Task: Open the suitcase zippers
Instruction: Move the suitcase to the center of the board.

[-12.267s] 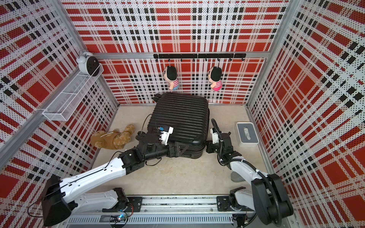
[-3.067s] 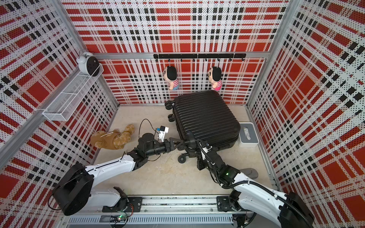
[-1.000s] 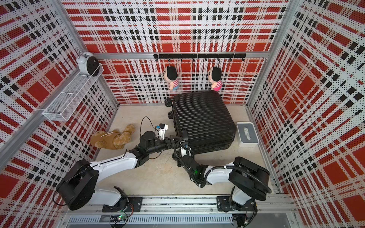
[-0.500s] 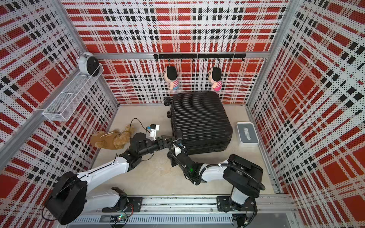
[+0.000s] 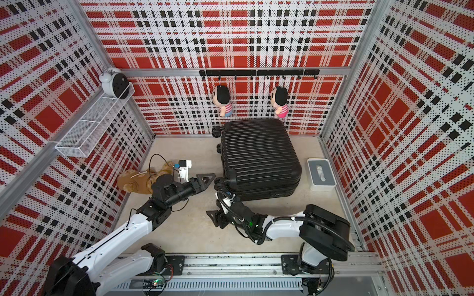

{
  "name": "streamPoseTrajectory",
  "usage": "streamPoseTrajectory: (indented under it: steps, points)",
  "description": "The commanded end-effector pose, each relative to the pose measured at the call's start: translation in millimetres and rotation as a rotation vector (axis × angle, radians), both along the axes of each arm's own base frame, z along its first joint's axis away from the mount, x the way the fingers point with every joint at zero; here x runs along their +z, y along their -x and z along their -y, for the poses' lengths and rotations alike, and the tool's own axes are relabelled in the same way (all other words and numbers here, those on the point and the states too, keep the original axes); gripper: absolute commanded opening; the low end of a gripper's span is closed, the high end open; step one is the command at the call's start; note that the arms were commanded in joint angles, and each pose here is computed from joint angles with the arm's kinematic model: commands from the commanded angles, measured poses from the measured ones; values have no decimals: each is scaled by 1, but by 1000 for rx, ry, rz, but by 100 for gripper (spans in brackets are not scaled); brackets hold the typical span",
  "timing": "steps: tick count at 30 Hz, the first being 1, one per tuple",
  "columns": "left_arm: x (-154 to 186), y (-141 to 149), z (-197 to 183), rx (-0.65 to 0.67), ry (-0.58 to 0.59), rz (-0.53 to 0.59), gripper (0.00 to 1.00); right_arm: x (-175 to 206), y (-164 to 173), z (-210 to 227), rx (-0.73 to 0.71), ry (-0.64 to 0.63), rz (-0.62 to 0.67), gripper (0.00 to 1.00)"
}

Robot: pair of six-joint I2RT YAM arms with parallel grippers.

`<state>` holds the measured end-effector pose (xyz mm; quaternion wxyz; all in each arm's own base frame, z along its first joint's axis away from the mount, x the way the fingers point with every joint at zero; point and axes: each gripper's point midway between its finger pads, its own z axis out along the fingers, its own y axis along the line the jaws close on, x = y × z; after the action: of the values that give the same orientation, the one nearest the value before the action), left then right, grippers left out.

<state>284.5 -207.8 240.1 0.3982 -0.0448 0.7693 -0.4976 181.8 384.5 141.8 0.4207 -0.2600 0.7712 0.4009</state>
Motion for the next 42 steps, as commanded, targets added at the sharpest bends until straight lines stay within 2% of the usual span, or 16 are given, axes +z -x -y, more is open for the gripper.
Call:
streamPoseTrajectory:
  steps: [1,4,7,9,11,14,16,17,21,24,27,28,29,33,38,42]
  points:
    - [-4,-1,-12,59,-49,-5,83,21,17,15,39,1,-26,67]
    - [0,-2,-18,93,-70,4,87,52,17,36,10,6,26,73]
    - [5,-5,-18,114,-87,9,95,82,8,60,-64,28,100,86]
    - [9,-6,-13,119,-94,14,100,97,-5,79,-127,49,101,100]
    - [13,-9,-6,121,-105,17,98,110,-21,97,-179,58,87,100]
    - [16,-14,7,116,-133,23,98,156,-41,116,-262,-23,131,100]
    - [17,-20,13,121,-149,26,98,148,-49,137,-322,110,154,100]
    - [17,-23,16,121,-152,27,98,154,-55,146,-354,129,173,100]
    - [18,-39,23,113,-168,31,98,176,-84,187,-507,114,199,100]
    - [19,-55,23,102,-162,30,98,185,-114,236,-680,116,202,100]
    - [20,-73,22,91,-145,35,98,186,-140,280,-834,141,187,100]
    - [19,-80,21,88,-148,32,98,174,-142,270,-719,129,120,100]
    - [17,-86,22,81,-149,29,98,164,-146,271,-680,118,54,100]
    - [13,-106,31,38,-133,22,98,146,-175,304,-740,64,-76,100]
    - [2,-135,41,17,-129,4,98,122,-211,346,-818,-88,-197,100]
    - [-6,-158,44,20,-128,-6,99,112,-230,368,-814,-223,-247,100]
